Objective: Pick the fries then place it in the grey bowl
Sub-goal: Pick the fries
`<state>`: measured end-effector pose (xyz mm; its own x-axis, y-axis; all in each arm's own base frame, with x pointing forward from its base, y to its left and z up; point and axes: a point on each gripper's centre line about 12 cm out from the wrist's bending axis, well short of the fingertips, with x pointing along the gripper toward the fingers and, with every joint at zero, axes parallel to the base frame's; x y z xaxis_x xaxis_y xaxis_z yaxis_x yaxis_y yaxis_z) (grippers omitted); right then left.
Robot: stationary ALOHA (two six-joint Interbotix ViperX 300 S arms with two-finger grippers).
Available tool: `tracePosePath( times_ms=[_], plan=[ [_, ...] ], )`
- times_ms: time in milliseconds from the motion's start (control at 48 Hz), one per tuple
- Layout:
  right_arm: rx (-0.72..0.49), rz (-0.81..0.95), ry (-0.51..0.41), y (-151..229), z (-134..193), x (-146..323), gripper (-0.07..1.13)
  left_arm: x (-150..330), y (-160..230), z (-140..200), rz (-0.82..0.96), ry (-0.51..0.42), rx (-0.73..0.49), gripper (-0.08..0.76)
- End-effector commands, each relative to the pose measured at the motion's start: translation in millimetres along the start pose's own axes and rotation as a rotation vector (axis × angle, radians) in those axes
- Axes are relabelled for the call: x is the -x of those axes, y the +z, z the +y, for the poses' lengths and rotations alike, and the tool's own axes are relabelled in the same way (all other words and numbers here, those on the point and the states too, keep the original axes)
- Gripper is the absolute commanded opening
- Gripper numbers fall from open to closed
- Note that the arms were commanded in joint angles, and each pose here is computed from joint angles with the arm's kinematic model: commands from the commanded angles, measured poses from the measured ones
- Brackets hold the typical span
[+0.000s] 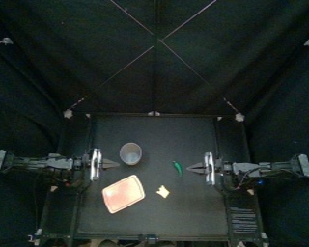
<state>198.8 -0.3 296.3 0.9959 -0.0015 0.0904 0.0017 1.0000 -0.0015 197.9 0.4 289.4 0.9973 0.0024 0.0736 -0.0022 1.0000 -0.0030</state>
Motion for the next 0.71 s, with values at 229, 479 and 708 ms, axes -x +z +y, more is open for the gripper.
tracePosePath(
  times_ms=[229, 479, 708],
  plan=[
    [-0.134, 0.032, -0.044, 11.3, -6.5, -32.3, 0.00, -6.9, 24.0, -0.6, -0.055, -0.003, 0.003, 0.007],
    [-0.146, 0.200, -0.074, -5.4, -12.7, -67.9, 0.16, -6.6, 22.1, -0.3, -0.051, 0.000, 0.014, 0.007],
    [-0.123, 0.119, -0.086, -2.0, -17.3, -76.5, 0.88, -7.2, 25.9, -0.2, -0.060, 0.002, 0.024, 0.007]
  ],
)
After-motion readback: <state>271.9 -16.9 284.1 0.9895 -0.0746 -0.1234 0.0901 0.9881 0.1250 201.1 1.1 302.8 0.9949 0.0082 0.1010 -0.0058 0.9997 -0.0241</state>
